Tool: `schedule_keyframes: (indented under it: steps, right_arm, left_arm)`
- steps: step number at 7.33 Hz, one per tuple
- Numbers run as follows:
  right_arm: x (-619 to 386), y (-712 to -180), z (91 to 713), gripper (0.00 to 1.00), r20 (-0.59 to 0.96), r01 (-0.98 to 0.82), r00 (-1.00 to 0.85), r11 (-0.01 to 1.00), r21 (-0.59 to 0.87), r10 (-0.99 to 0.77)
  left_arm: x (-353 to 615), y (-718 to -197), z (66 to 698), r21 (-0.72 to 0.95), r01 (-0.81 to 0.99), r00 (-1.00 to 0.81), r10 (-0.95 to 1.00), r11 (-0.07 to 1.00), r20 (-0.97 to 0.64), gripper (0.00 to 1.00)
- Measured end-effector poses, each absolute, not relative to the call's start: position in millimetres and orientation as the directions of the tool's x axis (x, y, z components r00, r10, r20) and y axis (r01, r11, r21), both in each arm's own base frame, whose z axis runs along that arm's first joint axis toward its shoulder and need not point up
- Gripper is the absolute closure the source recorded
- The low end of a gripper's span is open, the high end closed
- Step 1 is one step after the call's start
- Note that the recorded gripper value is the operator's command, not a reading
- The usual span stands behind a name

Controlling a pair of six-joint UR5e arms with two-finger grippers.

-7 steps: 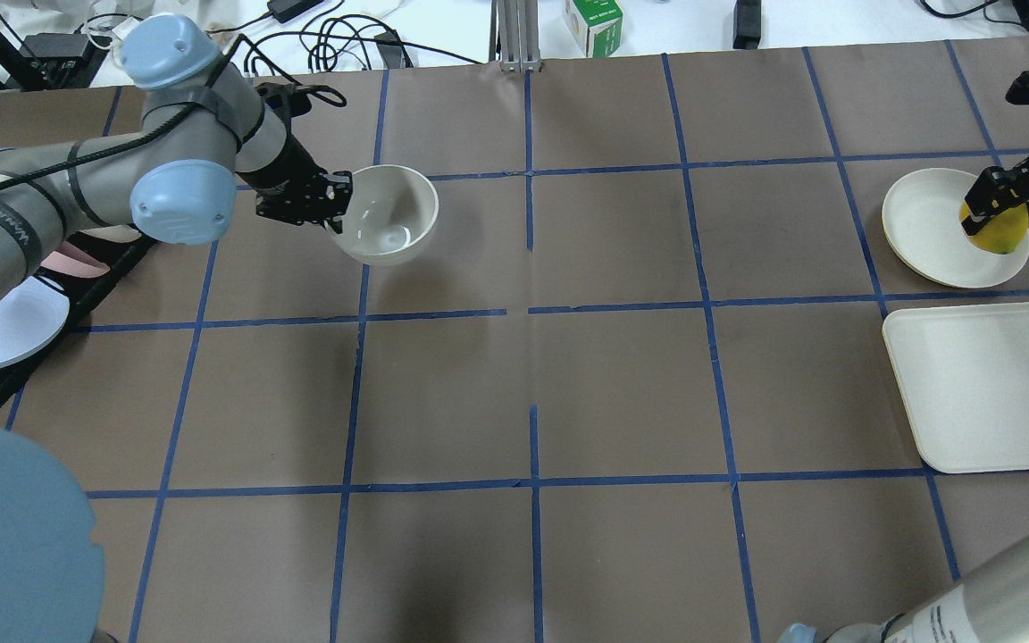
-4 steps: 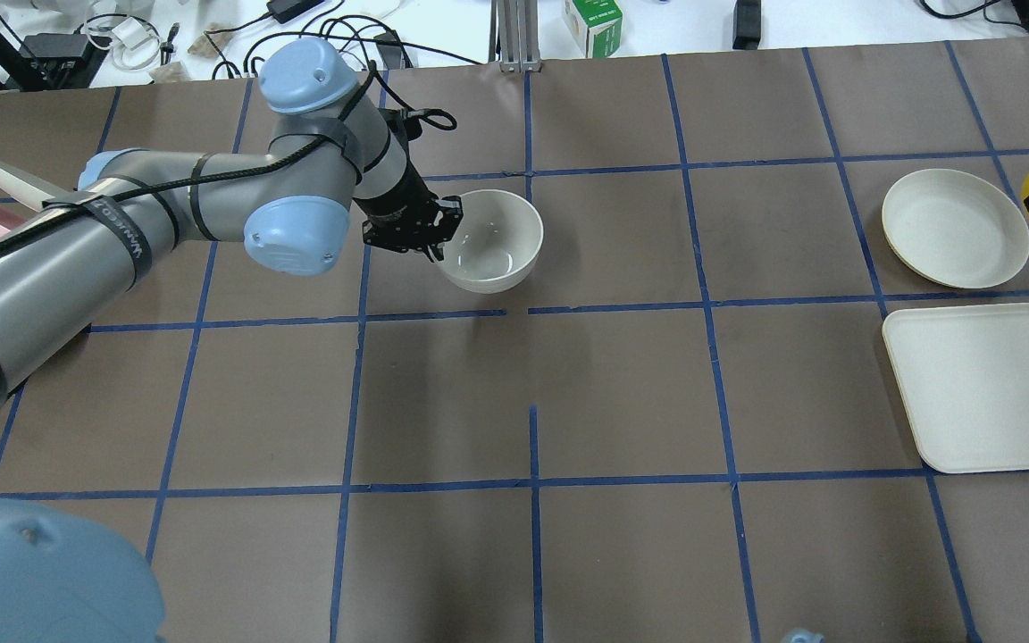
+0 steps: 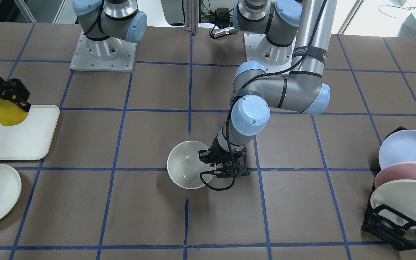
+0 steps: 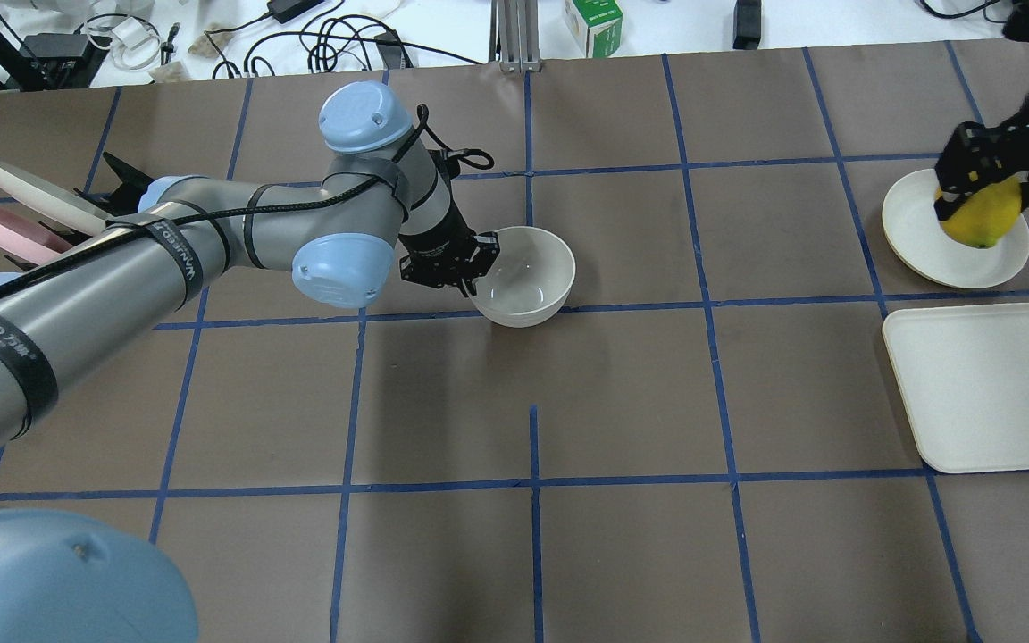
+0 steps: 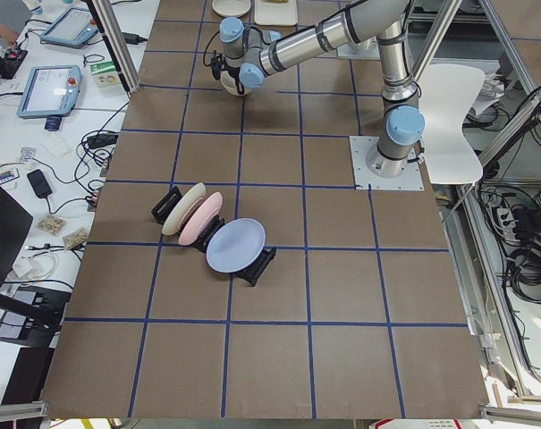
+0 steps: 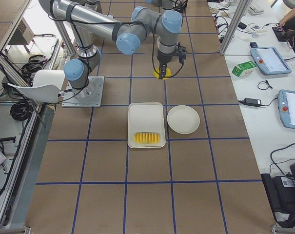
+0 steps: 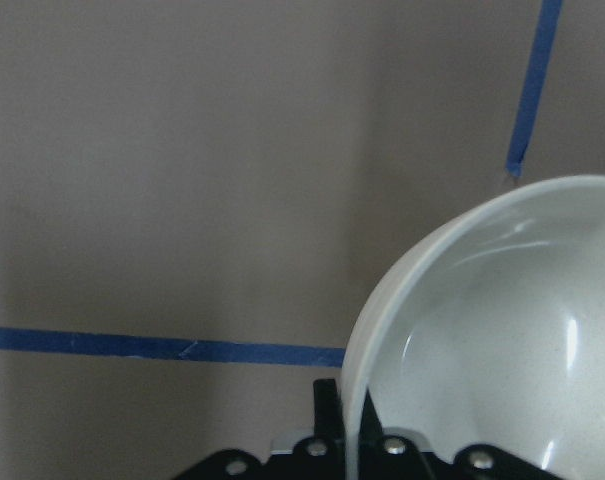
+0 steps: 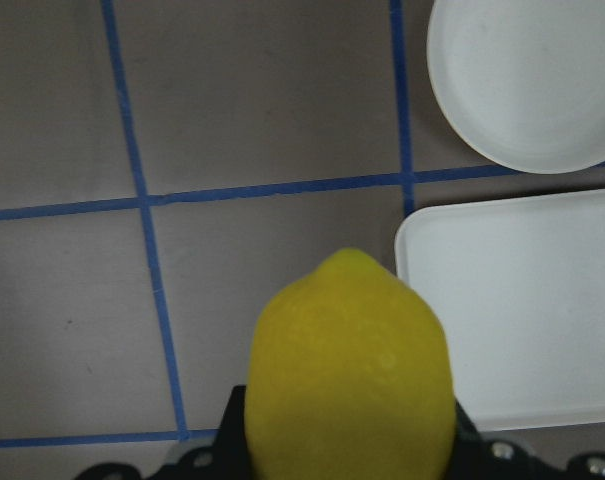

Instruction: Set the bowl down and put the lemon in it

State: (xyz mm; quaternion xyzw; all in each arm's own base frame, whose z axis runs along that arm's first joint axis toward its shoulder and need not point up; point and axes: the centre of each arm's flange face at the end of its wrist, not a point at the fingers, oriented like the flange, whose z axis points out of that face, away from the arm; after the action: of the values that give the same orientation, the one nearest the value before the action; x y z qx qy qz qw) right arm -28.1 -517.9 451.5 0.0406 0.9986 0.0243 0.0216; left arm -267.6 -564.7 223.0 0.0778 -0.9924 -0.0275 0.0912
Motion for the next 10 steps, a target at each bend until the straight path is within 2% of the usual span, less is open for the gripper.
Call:
schedule_keyframes:
  steps: [2, 4, 8, 10]
  right_arm:
    - [67, -516, 459, 0.92, -0.018, 0.057, -0.998, 0.998, 0.022, 0.058]
    - [128, -506, 463, 0.91, -0.021, -0.004, -1.000, 1.000, 0.001, -0.004]
    - [170, -508, 449, 0.92, -0.035, -0.016, -0.999, 1.000, -0.003, -0.016]
    - [241, -528, 400, 0.92, -0.054, -0.043, -0.998, 0.999, -0.023, -0.044]
  left_arm:
    - [-271, -560, 217, 0.082, -0.146, -0.972, -0.158, 0.986, 0.172, 0.00]
    - [-263, -567, 246, 0.044, -0.155, -0.974, -0.160, 0.987, 0.162, 0.00]
    - [-187, -594, 389, 0.032, -0.116, -0.993, -0.115, 0.993, -0.008, 0.00]
    - [-155, -580, 439, 0.028, -0.054, -0.998, -0.053, 0.998, -0.036, 0.00]
